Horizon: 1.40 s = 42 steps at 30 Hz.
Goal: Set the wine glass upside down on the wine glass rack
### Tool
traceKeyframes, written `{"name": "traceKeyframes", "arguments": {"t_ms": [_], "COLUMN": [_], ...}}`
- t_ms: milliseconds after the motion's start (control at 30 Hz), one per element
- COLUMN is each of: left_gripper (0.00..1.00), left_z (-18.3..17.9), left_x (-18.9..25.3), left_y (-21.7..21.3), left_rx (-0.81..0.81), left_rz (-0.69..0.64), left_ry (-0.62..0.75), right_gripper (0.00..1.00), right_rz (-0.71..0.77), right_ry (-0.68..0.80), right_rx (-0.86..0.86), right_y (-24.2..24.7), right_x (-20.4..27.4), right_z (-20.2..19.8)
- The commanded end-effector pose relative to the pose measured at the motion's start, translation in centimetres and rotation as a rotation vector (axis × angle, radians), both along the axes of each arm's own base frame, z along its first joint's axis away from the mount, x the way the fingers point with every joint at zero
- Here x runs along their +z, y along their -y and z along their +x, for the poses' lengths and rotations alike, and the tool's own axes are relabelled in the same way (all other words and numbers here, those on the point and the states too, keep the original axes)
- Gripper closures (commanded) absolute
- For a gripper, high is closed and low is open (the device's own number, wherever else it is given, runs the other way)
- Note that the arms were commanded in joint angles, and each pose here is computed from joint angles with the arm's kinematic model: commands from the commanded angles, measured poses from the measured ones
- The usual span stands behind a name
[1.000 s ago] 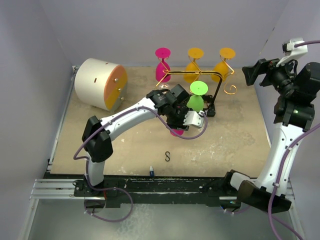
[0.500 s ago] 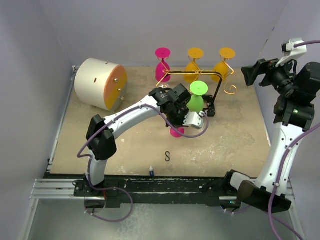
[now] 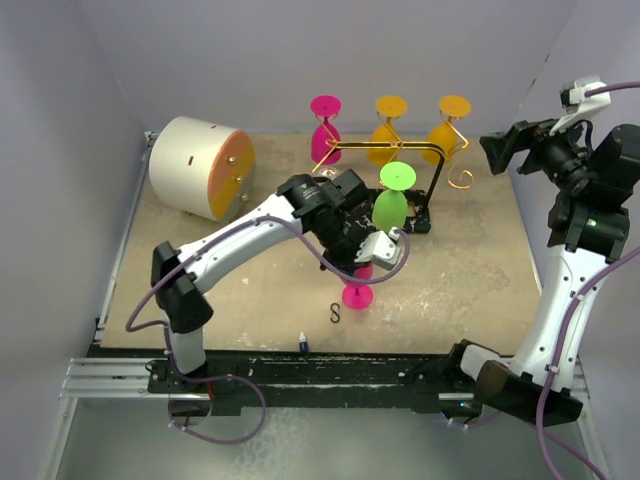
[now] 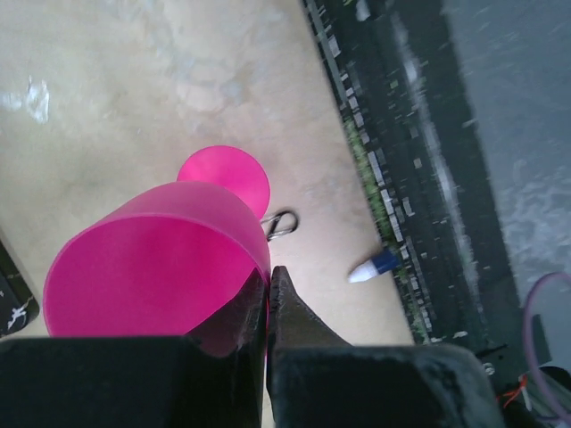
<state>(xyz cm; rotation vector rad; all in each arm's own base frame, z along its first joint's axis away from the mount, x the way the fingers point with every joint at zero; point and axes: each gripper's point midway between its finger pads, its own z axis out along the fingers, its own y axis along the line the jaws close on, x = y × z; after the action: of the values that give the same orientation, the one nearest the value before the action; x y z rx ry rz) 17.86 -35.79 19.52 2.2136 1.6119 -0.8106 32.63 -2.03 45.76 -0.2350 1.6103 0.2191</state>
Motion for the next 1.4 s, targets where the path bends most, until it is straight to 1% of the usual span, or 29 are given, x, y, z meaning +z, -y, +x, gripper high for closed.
{"name": "traceKeyframes", "arguments": {"t_ms": [0, 33, 133, 300, 400, 533, 633, 833, 933, 1033, 1100, 1200, 1267, 1367], "left_gripper": [1.0, 1.0, 1.0, 1.0, 1.0, 1.0, 1.0, 1.0, 1.0, 1.0, 1.0, 1.0, 1.0, 1.0], "left_z": [-5.7, -6.3, -7.4, -8.5, -8.2, -7.1, -5.4, 0.5, 2.9, 4.6, 5.4, 5.9, 6.1, 6.4], "left_x": [7.1, 7.9, 10.7, 16.4, 19.3, 23.1, 25.8, 31.0, 33.6, 36.6, 37.9, 39.1, 39.6, 39.5], "left_y": [-0.5, -0.6, -1.0, -1.3, -1.5, -1.7, -1.6, -2.3, -3.1, -3.7, -3.8, -3.4, -3.0, -2.5], "left_rx": [-0.074, -0.083, -0.1, -0.096, -0.057, 0.01, 0.103, 0.396, 0.518, 0.611, 0.648, 0.658, 0.658, 0.657], "left_rz": [-0.21, -0.233, -0.311, -0.482, -0.55, -0.65, -0.713, -0.815, -0.864, -0.933, -0.968, -1.006, -1.021, -1.023], "left_ry": [-0.097, -0.102, -0.102, -0.06, -0.012, 0.093, 0.178, 0.376, 0.472, 0.544, 0.572, 0.588, 0.591, 0.59], "right_gripper": [0.0, 0.0, 0.0, 0.0, 0.0, 0.0, 0.03, 0.08, 0.11, 0.13, 0.14, 0.16, 0.18, 0.19], "right_rz": [-0.042, -0.039, -0.045, -0.073, -0.073, -0.001, 0.074, 0.183, 0.235, 0.253, 0.256, 0.27, 0.273, 0.259], "right_ry": [0.071, 0.073, 0.087, 0.102, 0.128, 0.116, 0.1, 0.051, 0.008, -0.011, -0.011, -0.015, -0.018, 0.025], "right_rx": [0.213, 0.269, 0.36, 0.427, 0.446, 0.446, 0.446, 0.417, 0.454, 0.484, 0.495, 0.521, 0.542, 0.573], "right_y": [-3.3, -4.1, -5.4, -6.5, -7.0, -7.2, -7.3, -7.2, -8.0, -9.3, -10.0, -11.0, -11.6, -12.5], "right_x": [2.0, 2.2, 2.9, 3.1, 3.5, 4.6, 5.3, 6.1, 5.8, 5.4, 5.3, 5.3, 5.4, 6.1], "right_z": [-1.5, -1.9, -2.9, -4.3, -4.9, -4.9, -4.6, -4.3, -4.1, -3.8, -3.5, -2.9, -2.4, -1.8]}}
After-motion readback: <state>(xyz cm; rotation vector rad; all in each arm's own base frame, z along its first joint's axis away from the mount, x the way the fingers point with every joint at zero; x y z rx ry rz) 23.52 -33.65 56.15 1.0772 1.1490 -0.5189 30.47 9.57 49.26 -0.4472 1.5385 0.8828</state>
